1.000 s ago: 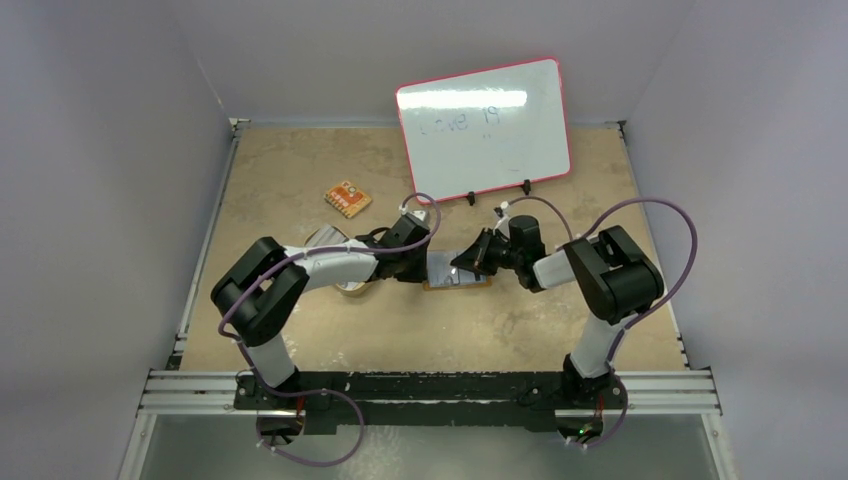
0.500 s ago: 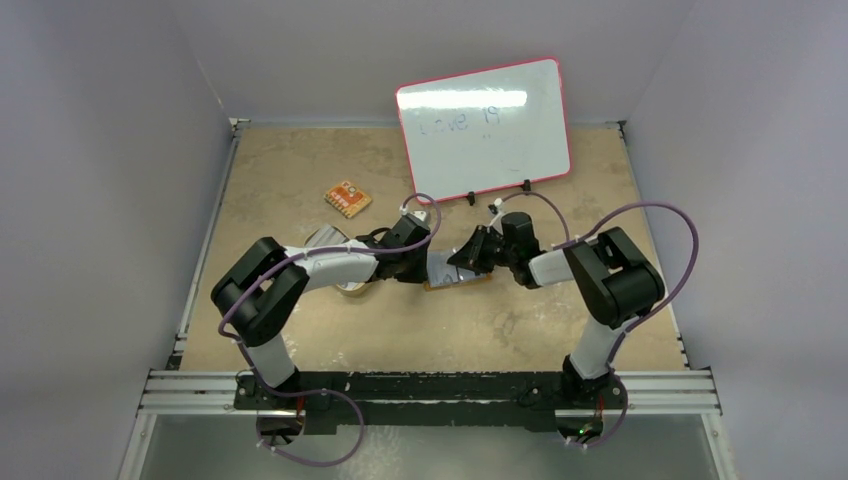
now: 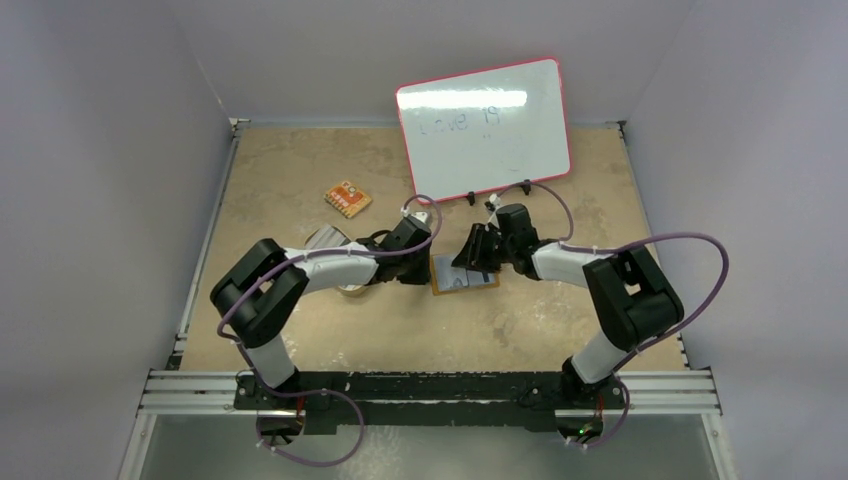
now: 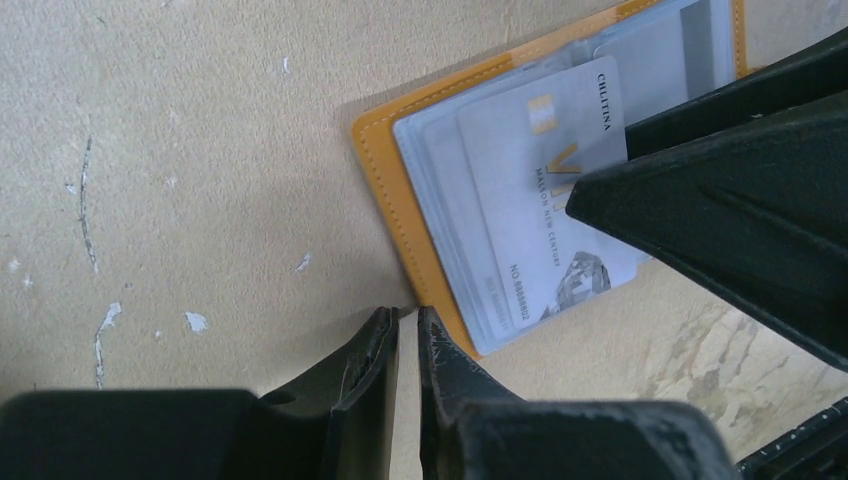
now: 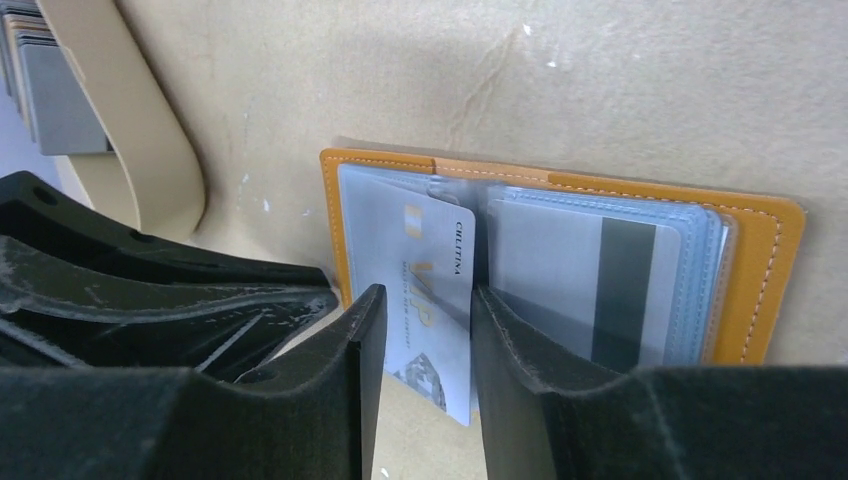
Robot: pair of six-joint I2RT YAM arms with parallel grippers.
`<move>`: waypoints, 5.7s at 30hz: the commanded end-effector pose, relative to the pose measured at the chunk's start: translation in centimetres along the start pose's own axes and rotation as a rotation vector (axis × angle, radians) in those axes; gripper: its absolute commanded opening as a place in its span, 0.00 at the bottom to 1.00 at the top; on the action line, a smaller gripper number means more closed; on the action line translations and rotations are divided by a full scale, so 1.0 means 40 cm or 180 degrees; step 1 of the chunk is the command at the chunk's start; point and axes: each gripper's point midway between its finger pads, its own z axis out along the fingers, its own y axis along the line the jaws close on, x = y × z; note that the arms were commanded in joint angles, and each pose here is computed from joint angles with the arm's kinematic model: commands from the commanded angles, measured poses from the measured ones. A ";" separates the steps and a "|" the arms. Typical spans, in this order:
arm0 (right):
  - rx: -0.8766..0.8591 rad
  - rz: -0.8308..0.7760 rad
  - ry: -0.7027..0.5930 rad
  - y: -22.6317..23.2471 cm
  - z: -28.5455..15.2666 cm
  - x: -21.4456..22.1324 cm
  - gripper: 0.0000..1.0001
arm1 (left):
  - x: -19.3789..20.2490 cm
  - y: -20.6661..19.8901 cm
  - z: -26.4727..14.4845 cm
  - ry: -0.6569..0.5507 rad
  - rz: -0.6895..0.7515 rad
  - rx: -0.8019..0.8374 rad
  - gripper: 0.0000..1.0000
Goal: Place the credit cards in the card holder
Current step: Insert the credit card into the card holder.
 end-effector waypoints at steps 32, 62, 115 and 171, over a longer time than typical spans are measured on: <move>0.0495 -0.0264 -0.0269 -0.015 -0.071 -0.064 0.47 | -0.100 -0.087 -0.025 -0.0445 -0.0264 0.0380 0.13; 0.0040 -0.0158 -0.0047 0.034 -0.022 -0.013 0.45 | -0.081 -0.085 0.020 -0.0373 -0.0289 0.0394 0.12; 0.0546 -0.0331 -0.0216 0.012 -0.050 -0.022 0.49 | -0.100 -0.075 0.005 -0.0492 -0.0262 0.0329 0.11; 0.0749 -0.0086 -0.0187 -0.015 -0.117 0.012 0.56 | -0.150 -0.092 -0.079 -0.0675 -0.0316 0.0475 0.16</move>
